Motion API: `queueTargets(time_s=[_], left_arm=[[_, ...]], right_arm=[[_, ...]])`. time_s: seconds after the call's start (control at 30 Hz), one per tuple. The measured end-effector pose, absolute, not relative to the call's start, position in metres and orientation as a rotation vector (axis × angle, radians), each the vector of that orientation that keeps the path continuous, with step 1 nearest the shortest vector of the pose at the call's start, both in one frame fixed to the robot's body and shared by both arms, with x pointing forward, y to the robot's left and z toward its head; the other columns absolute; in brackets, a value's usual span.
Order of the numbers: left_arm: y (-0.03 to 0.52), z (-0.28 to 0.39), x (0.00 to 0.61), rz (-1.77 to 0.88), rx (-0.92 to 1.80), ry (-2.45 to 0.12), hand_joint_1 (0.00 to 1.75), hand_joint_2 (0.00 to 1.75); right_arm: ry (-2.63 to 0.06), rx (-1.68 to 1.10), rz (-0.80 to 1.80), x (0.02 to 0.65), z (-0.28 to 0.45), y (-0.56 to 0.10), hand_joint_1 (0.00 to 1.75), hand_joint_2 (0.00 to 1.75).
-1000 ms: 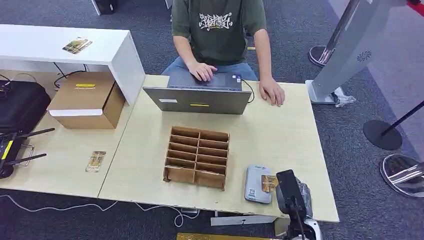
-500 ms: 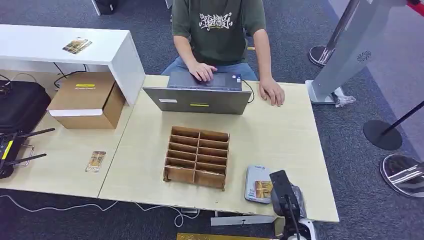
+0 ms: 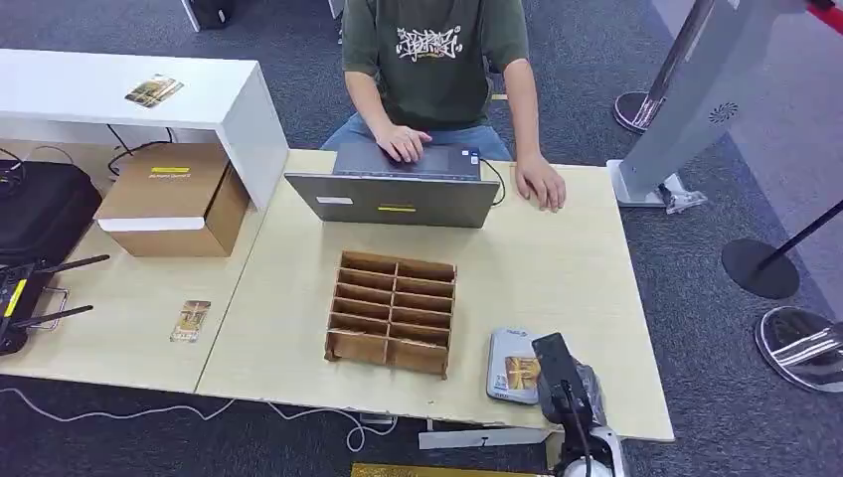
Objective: Pass the card to the sensor for recognition and then transmit it.
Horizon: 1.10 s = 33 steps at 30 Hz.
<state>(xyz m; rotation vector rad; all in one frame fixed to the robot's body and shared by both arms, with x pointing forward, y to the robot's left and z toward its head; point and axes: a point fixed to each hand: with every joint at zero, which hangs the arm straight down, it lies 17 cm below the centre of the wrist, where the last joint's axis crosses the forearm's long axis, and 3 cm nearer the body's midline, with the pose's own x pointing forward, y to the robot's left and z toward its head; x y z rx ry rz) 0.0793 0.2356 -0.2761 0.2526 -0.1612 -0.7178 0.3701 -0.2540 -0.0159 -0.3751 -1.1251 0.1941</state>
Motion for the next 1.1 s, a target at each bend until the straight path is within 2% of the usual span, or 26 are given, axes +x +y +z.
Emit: queueTargets(time_s=[0.53,0.63,0.8,0.93,1.1], left_arm=[[0.235,-0.276,0.079,-0.72,0.251,-0.163,0.0,0.0],[0.234,-0.276,0.079,-0.716,0.248,-0.168,0.0,0.0],[0.234,-0.276,0.078,-0.709,0.246,-0.174,0.0,0.0],[0.232,-0.276,0.079,-0.71,0.243,-0.181,0.0,0.0],[0.233,-0.276,0.078,-0.71,0.242,-0.181,0.0,0.0]], right_arm=[[-1.152,-0.408,0.19,0.371,-0.01,-0.26,1.75,1.75],[-1.32,-0.473,0.135,0.377,0.029,-0.268,1.75,1.75],[-1.701,-0.639,0.034,0.376,0.14,-0.281,1.75,1.75],[-1.824,-0.667,0.008,0.371,0.187,-0.276,1.75,1.75],[-1.865,-0.636,-0.038,0.372,0.207,-0.273,1.75,1.75]])
